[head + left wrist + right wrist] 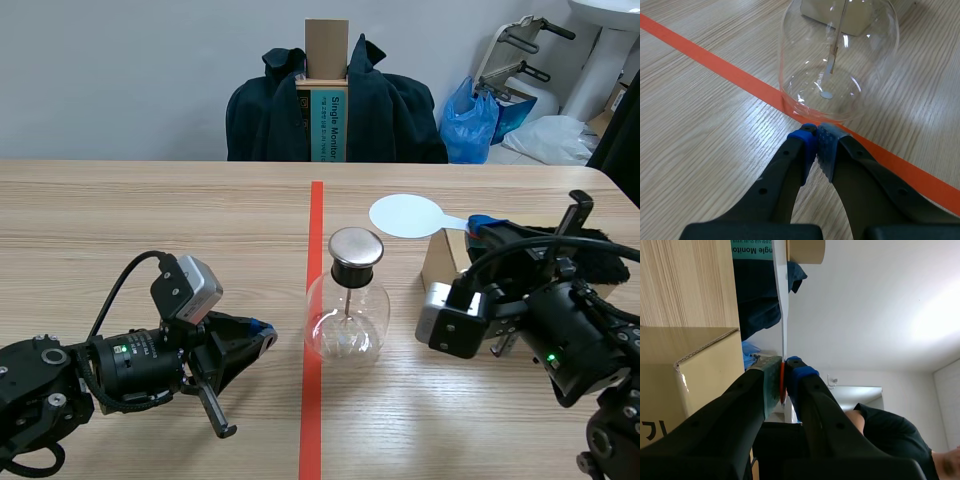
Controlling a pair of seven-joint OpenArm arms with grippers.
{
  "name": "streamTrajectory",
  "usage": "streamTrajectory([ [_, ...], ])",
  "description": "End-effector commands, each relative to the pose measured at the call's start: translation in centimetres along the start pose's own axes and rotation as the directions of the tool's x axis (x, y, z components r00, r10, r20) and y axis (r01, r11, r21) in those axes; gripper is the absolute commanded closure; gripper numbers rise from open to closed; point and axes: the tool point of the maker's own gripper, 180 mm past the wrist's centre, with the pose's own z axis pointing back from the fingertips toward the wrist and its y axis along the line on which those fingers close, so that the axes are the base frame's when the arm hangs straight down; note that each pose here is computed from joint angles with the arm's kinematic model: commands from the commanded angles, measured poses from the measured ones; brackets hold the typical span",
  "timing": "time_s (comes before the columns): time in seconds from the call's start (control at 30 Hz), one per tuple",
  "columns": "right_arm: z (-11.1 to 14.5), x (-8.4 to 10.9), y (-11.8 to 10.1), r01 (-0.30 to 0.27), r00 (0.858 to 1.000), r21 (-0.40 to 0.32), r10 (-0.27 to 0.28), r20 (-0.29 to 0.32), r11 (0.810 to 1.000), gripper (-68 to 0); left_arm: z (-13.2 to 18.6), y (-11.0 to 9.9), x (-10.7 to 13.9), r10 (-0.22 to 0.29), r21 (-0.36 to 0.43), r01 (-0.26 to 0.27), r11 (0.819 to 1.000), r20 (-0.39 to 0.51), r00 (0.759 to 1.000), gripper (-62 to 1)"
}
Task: Do the electroscope experiment.
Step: 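Move the plate toward and away from the electroscope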
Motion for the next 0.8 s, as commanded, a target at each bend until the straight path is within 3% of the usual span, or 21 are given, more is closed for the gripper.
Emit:
streamTrajectory([
  [0.0,-0.4,-0.9,-1.4,-0.019,1.000,-0.041,0.019,-0.013,0.999,-0.8,-0.1,0.2,1.1,-0.004,0.004,0.004,1.000,0.039,0.999,-2.1],
  [0.1,-0.4,-0.4,-1.4,-0.019,1.000,-0.041,0.020,0.012,0.999,-0.8,-0.1,0.2,1.1,-0.004,0.004,0.004,1.000,0.039,0.999,-2.1],
  [0.23,-0.3,1.0,-1.4,-0.019,0.996,-0.040,0.022,0.090,0.999,-0.8,-0.1,0.2,1.1,-0.004,0.004,0.004,1.000,0.039,0.999,-2.1],
  [0.5,0.2,3.9,-1.4,-0.012,0.967,-0.043,0.022,0.254,0.999,-0.8,-0.1,0.2,1.1,-0.004,0.004,0.004,1.000,0.039,0.999,-2.1],
  [0.77,0.4,4.6,-1.3,-0.011,0.956,-0.042,0.023,0.293,0.999,-0.8,-0.1,0.2,1.1,-0.004,0.004,0.004,1.000,0.039,0.999,-2.1],
])
